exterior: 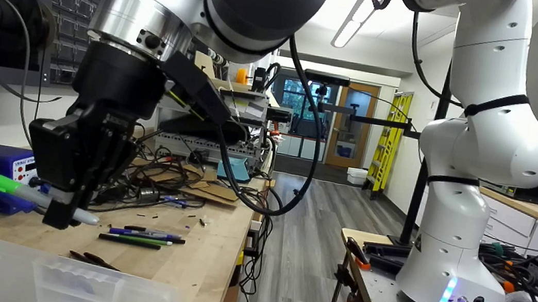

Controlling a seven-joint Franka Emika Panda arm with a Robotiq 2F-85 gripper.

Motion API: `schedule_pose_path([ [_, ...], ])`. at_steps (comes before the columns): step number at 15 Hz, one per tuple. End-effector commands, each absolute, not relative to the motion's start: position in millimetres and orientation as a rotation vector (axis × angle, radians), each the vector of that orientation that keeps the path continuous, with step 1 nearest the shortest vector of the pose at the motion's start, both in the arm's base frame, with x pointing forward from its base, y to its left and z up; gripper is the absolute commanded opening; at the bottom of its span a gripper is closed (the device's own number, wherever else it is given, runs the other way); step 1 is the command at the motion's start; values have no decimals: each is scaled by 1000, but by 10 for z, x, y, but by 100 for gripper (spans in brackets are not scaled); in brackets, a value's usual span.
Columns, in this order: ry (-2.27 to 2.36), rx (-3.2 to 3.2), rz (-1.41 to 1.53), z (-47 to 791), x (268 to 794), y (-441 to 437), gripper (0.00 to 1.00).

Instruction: Put the marker with the green cap in the storage container

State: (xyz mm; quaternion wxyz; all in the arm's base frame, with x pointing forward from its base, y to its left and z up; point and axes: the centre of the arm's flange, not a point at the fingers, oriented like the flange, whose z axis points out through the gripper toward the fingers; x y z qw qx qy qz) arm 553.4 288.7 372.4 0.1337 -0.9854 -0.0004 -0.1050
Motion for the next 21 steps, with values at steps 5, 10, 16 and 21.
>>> schedule_pose_path([
  [5, -74, -2889, -168, 3440, 5352, 3156, 3],
  [10, -96, -2919, -121, 2917, 5348, 3246, 3],
  [16, -124, -2934, -177, 2495, 5379, 3306, 3],
  [21, -171, -2946, -176, 2575, 5359, 3297, 51],
])
